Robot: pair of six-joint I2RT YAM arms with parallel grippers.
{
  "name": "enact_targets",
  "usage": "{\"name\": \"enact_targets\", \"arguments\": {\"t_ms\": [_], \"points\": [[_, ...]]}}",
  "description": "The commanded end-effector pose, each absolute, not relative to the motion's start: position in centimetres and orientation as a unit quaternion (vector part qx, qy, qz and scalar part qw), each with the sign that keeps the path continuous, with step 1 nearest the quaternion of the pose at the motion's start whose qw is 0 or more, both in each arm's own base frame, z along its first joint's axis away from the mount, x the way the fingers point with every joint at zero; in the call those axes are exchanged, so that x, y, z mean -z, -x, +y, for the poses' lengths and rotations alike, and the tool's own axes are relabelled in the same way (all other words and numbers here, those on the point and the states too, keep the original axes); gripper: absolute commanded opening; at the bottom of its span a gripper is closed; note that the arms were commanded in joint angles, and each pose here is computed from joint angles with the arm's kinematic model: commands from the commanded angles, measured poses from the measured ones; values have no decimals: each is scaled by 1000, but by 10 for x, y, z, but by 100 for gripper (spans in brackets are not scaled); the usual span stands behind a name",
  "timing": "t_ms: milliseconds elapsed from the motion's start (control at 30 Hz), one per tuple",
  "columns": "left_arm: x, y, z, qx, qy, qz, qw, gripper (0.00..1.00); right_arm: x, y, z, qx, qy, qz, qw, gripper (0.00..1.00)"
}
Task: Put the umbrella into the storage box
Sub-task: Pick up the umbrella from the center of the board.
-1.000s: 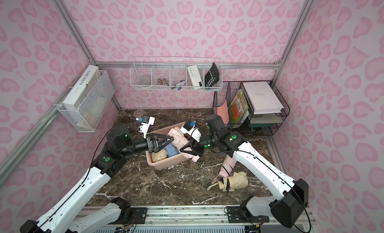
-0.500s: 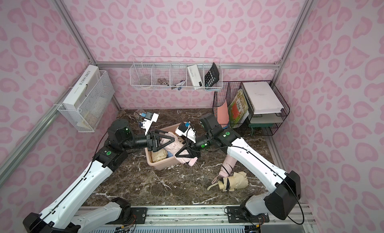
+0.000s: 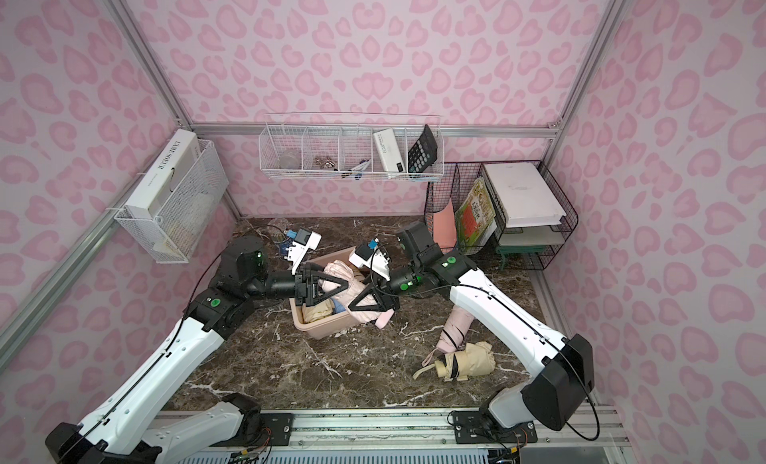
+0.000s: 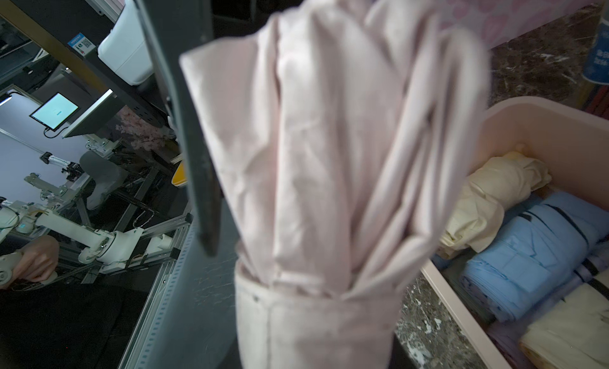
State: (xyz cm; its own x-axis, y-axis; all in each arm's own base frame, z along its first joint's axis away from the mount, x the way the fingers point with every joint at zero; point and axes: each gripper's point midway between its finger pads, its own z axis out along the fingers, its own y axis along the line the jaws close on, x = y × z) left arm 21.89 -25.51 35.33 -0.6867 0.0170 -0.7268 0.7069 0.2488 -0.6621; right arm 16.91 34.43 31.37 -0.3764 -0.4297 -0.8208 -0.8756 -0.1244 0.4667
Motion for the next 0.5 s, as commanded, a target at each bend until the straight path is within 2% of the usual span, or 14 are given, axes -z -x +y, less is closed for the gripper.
{"name": "enact_targets", "arguments": {"t_ms": [0, 100, 200, 267, 333, 433, 467], "points": [[-360, -217, -258, 565, -269, 715, 311, 49, -317, -163, 344, -557, 525, 613, 197, 17], [-359, -218, -260, 568, -271, 715, 304, 33, -314, -165, 344, -554, 522, 618, 196, 18], [-357, -221, -260, 564, -269, 718, 305, 15, -312, -171, 344, -546, 514, 631, 199, 25], [-357, -224, -259, 560, -266, 720, 312, 7, -310, -178, 344, -535, 505, 646, 204, 38], [-357, -229, -259, 553, -260, 723, 322, 4, -310, -188, 345, -520, 490, 666, 215, 57], [-358, -244, -256, 531, -242, 732, 351, 0, -325, -204, 344, -515, 459, 678, 255, 73], [-358, -248, -255, 523, -240, 733, 362, 0, -332, -209, 343, -517, 447, 677, 272, 76]]}}
